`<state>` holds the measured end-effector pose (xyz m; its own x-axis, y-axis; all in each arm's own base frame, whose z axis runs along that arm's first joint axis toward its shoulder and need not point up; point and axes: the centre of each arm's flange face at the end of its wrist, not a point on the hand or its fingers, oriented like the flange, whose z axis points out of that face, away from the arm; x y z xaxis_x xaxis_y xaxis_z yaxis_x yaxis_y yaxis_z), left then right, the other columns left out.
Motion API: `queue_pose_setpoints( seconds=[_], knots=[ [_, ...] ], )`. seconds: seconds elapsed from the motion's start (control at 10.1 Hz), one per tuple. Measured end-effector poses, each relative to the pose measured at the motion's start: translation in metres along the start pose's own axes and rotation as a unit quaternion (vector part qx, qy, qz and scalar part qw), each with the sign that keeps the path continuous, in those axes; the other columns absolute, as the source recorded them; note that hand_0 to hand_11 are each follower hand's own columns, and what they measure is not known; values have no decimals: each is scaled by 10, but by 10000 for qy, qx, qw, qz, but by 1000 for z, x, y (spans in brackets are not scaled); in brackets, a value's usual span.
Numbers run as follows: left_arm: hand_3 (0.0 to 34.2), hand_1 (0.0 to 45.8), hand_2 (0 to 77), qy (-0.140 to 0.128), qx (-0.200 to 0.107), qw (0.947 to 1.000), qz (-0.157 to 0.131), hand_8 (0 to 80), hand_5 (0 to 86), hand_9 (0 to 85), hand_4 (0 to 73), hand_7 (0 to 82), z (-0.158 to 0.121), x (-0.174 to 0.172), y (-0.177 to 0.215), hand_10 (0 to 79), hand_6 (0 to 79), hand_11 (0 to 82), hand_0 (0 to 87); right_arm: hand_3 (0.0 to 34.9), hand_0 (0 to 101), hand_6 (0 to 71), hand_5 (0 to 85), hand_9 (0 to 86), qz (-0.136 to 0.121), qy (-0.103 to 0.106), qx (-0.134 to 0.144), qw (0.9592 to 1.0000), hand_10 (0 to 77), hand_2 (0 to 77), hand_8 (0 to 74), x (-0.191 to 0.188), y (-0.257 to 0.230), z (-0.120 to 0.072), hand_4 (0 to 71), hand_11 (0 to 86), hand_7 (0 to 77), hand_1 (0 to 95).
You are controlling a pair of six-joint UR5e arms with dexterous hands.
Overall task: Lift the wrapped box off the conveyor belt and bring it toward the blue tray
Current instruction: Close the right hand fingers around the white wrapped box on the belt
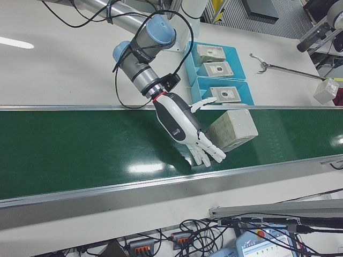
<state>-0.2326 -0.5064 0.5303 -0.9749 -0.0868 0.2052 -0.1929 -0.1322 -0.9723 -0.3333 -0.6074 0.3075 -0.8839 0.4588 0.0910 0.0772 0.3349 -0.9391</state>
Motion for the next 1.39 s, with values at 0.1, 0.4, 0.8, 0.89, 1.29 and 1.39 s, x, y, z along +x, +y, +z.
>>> queue_pose_setpoints(
  seconds=[0.1,0.4,0.8,0.89,1.29,1.39],
  knots=[
    [0,0,5,0,0,10000,0,0,11,0,0,0,0,0,0,0,0,0,0,97,464,0,76,11,-3,4,4,10000,0,147,0,1,0,2,11,11,5,131],
    [0,0,5,0,0,10000,0,0,11,0,0,0,0,0,0,0,0,0,0,83,464,0,82,11,7,5,2,10000,0,147,0,5,0,5,27,11,5,131],
    [0,0,5,0,0,10000,0,0,11,0,0,0,0,0,0,0,0,0,0,135,457,0,131,11,45,-66,-17,10000,0,147,11,8,1,6,11,11,11,131],
    [0,0,5,0,0,10000,0,0,11,0,0,0,0,0,0,5,0,0,0,144,455,16,207,11,62,-92,-27,9999,49,196,27,9,2,6,27,5,76,131],
    [0,0,5,0,0,10000,0,0,11,0,0,0,0,0,0,0,0,0,0,1,425,284,562,311,118,-133,-141,9997,196,229,344,11,6,7,142,300,360,38],
    [0,0,5,0,0,10000,0,0,11,0,0,0,0,0,0,0,0,0,0,5,407,322,600,415,130,-137,-192,9996,196,202,322,11,10,7,136,284,393,44]
  ],
)
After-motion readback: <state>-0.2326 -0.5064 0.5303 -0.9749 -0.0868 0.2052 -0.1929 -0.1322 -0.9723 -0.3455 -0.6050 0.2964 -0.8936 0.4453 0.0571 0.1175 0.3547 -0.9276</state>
